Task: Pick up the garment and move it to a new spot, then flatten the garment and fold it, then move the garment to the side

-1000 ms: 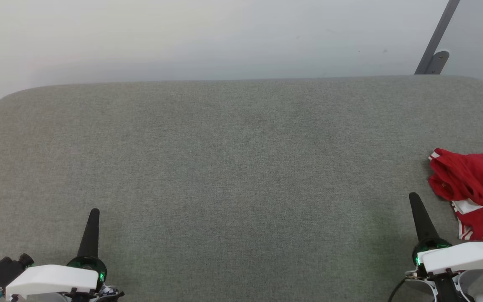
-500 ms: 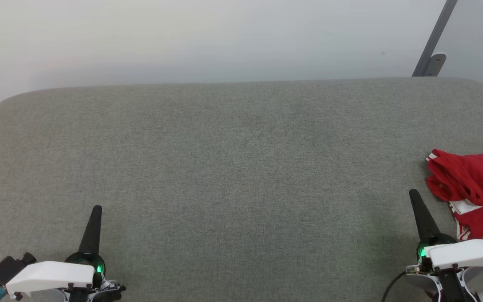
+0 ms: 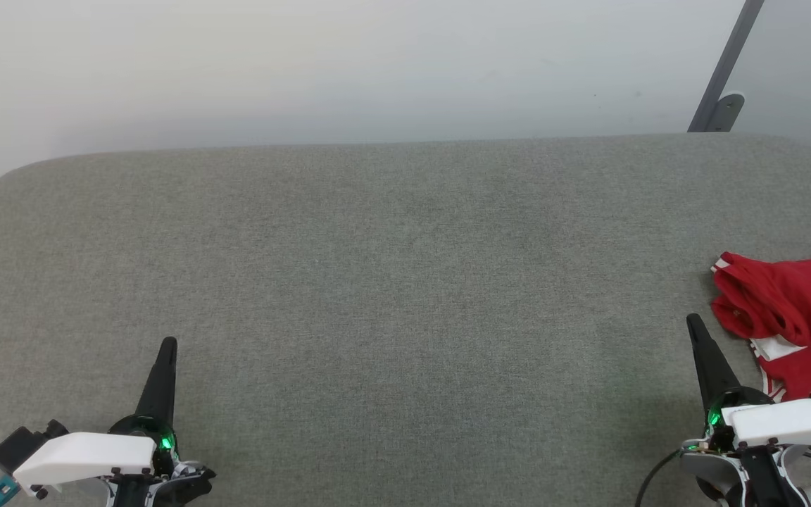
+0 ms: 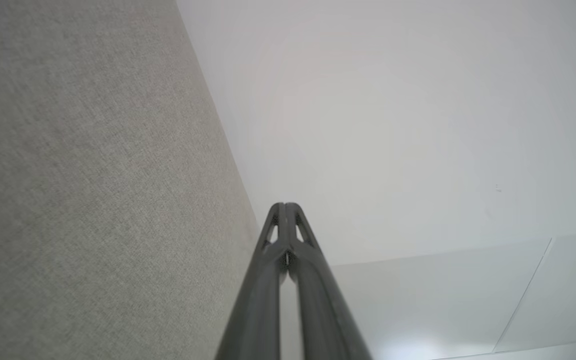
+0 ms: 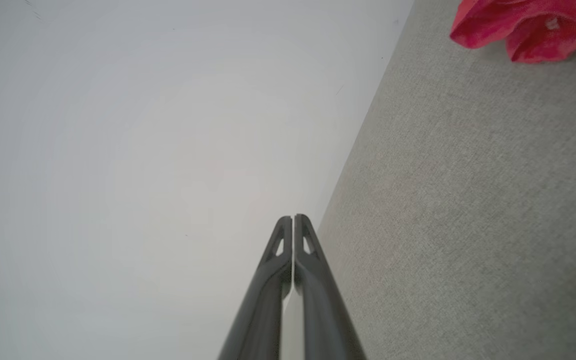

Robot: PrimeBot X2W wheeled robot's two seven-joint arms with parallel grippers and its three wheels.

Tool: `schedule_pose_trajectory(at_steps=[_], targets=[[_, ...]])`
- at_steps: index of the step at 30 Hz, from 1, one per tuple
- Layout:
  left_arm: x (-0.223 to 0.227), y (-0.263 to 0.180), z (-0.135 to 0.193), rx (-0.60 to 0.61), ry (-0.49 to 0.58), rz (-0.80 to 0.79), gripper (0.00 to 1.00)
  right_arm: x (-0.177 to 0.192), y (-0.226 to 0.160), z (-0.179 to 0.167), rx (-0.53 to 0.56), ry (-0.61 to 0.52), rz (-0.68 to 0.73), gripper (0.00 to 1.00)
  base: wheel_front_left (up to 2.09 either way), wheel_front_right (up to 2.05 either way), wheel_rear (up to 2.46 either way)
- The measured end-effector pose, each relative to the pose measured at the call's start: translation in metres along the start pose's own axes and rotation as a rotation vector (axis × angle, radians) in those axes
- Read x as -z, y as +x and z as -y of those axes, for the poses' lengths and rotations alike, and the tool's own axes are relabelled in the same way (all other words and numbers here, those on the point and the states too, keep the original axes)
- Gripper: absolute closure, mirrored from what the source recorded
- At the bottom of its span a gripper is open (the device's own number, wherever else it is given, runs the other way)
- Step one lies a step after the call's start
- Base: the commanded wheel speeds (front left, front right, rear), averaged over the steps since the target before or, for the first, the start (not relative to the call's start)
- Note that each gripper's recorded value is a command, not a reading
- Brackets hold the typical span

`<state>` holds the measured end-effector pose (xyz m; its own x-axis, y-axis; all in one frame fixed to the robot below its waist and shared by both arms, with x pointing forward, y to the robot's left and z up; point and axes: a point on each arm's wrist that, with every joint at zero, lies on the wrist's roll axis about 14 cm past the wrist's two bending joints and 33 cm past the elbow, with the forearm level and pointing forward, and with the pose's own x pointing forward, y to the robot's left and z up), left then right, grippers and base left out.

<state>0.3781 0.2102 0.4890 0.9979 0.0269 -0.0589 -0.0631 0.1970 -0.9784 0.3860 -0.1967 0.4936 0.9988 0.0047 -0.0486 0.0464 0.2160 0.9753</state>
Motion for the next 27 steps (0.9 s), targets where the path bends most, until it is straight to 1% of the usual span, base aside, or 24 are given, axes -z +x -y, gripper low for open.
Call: schedule_pose_trajectory(at_steps=[27], targets=[[0.007, 0.007, 0.015, 0.046, -0.184, -0.02, 1.0, -0.005, 0.001, -0.009, -0.034, 0.197, 0.007, 1.0, 0.0, 0.0, 0.0]])
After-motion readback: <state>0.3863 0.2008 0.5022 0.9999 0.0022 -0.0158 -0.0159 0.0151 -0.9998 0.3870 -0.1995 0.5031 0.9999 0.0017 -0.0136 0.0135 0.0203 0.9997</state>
